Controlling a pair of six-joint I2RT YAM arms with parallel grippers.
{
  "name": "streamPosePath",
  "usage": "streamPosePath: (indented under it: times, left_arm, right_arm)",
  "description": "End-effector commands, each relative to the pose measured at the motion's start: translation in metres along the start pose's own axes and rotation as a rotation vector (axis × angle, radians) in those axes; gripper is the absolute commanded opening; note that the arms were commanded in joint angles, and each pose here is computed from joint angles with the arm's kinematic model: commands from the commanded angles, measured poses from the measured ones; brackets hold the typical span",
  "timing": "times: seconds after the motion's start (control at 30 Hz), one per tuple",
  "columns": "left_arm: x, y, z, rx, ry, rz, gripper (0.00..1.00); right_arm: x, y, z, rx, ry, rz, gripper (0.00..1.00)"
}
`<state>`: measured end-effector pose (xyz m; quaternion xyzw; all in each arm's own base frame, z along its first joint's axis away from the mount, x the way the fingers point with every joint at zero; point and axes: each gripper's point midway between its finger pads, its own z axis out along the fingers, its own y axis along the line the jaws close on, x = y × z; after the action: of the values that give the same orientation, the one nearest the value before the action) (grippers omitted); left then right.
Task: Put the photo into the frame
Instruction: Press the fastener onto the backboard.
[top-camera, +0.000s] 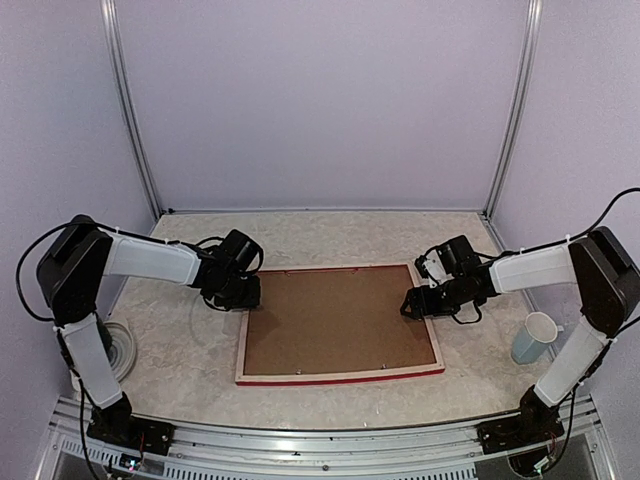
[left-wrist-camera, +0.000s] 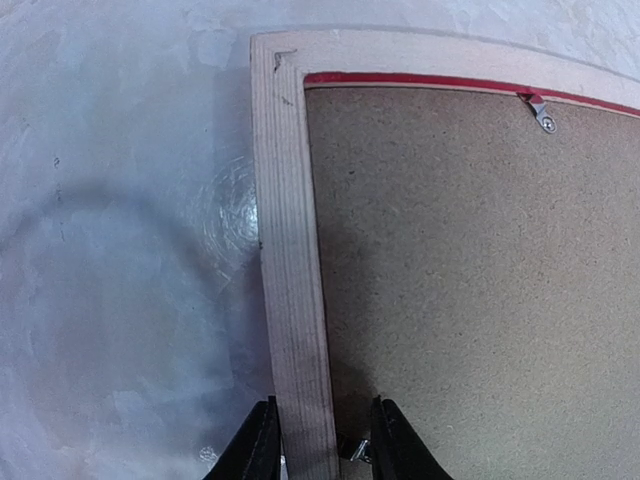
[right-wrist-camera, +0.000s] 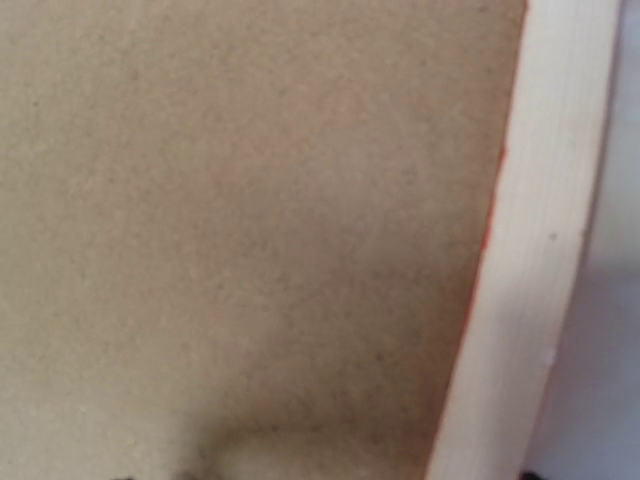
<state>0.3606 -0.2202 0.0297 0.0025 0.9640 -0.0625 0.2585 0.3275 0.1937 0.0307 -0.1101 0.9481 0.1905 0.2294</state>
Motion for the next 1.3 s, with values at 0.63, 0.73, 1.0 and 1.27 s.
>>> streamPosePath:
  times: [0.63,0.73,1.0,1.27]
  left_arm:
    - [0.009,-0.003,-0.012,-0.018,0.063,0.036,0.44]
    - [0.01,0.002,-0.012,-0.034,0.064,0.027,0.44]
    - [0.012,0.012,-0.012,-0.074,0.065,0.014,0.4]
    - [0.014,0.015,-0.007,-0.089,0.058,0.005,0.31]
  right_arm:
    - [0.042,-0.002,0.015,-0.033,0.119,0.039,0.79]
    - [0.041,-0.002,0.015,-0.032,0.12,0.038,0.79]
    - [0.041,0.0,0.017,-0.04,0.121,0.035,0.79]
    - [0.045,0.004,0.021,-0.048,0.133,0.033,0.78]
